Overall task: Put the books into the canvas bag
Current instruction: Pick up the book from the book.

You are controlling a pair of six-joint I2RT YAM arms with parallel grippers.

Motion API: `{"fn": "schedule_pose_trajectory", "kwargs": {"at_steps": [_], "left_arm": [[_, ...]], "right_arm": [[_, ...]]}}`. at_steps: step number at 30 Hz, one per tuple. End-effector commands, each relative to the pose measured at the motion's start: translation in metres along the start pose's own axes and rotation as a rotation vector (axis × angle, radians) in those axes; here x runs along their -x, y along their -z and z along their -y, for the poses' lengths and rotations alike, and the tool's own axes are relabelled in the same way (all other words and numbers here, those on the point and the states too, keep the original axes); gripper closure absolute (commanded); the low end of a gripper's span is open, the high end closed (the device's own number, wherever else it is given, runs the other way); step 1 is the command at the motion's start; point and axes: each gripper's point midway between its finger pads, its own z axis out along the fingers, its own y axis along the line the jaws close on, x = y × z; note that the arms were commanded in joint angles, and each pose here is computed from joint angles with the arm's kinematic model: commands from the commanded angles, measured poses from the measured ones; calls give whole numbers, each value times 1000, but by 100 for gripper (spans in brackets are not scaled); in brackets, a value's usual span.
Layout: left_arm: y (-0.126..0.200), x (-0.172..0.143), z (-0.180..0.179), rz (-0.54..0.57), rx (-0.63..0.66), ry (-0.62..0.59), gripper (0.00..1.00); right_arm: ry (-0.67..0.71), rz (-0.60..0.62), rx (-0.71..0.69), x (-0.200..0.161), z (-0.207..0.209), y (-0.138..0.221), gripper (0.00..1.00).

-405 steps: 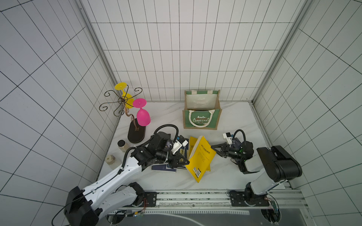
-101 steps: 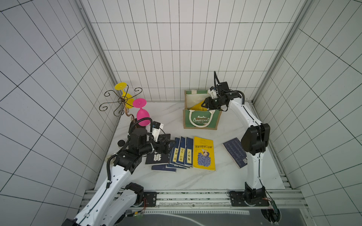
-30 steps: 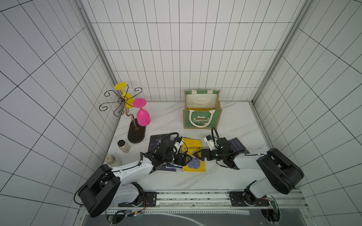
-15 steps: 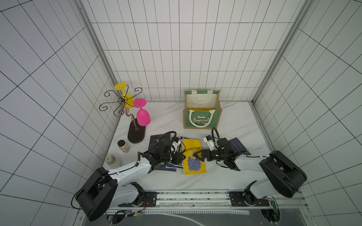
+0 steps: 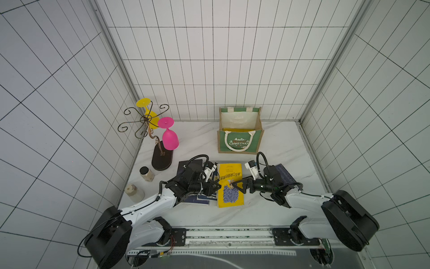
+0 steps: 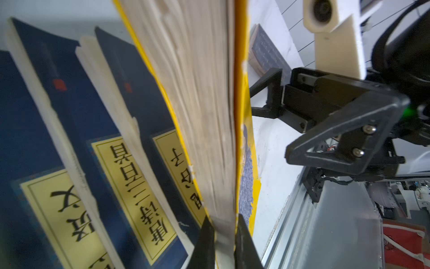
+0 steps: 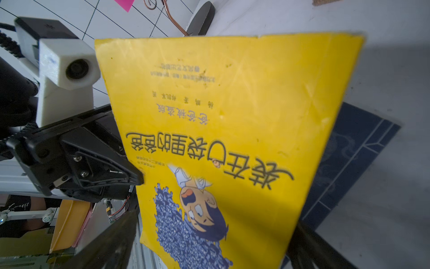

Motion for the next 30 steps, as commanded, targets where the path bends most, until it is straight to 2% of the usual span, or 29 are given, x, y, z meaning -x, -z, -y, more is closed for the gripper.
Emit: {"fn": "schedule_pose_trajectory", "kwargs": {"at_steps": [1, 8, 12, 20, 23, 24, 26, 27, 30], "left_arm": [[13, 32, 50, 124, -206, -146, 100], [18, 30, 59, 133, -256, -161, 100], [13, 27, 58, 110, -270, -152, 100], [11, 27, 56, 105, -255, -148, 100], [11, 28, 54, 110, -239, -140, 100], [11, 28, 54, 112, -238, -139, 87], [13, 30, 56, 119, -243, -135, 52], [14, 31, 57, 128, -246, -131, 40], [19, 35, 61, 171, -273, -122, 21]], "right_arm": [[121, 5, 217, 4, -40, 12, 2], [160, 27, 349, 14, -51, 32, 9], [214, 3, 424, 18, -68, 36, 22], [277, -21, 441, 29, -85, 44, 66], [264, -25, 412, 34, -86, 46, 100], [252, -20, 402, 37, -87, 46, 100], [238, 6, 388, 46, -91, 49, 100], [232, 43, 379, 53, -95, 52, 100], [215, 187, 374, 79, -111, 68, 100]]}}
